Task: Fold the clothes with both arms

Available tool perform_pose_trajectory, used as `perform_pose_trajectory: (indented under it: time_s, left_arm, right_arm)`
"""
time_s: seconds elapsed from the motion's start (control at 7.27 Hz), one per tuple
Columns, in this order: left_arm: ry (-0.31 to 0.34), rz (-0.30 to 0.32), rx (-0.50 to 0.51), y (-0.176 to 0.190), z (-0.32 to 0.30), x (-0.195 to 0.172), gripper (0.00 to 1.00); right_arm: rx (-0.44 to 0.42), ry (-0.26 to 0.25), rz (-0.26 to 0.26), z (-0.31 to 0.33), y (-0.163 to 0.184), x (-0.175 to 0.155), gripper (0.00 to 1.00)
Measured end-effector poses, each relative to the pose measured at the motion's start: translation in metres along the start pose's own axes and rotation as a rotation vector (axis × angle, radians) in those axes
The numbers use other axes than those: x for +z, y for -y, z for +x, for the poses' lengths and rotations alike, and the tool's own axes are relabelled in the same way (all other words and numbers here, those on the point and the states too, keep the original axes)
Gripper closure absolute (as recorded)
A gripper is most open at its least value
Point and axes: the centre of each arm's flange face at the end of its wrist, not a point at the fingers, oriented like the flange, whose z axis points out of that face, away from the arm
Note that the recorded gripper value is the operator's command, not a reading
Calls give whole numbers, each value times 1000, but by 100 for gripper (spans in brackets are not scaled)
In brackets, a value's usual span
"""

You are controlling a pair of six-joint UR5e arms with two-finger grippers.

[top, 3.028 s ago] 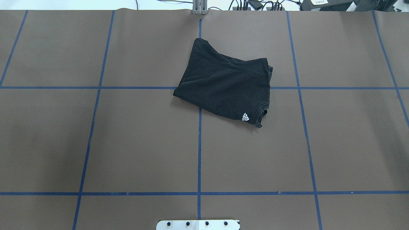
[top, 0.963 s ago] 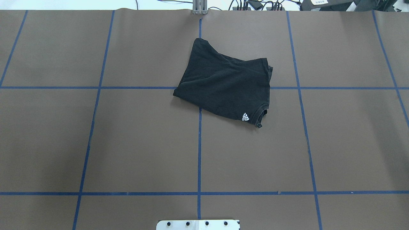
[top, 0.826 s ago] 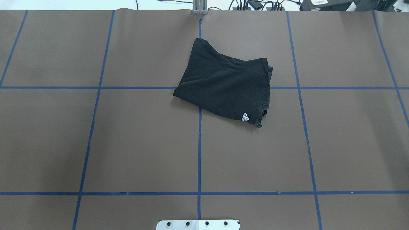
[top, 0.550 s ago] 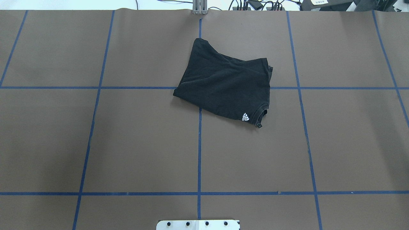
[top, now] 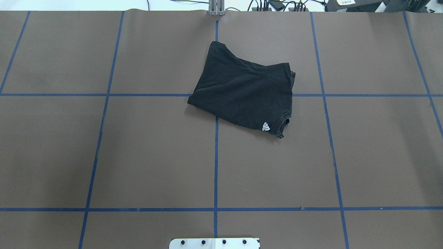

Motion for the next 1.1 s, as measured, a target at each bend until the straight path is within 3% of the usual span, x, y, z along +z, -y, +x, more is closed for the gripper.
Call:
perform_pose_trajectory:
  time_s: [1.1]
  left_arm:
    - [3,-6,33,0,-2,3,0]
  right_arm:
    - [-4,0,3,-2,3,-2,0]
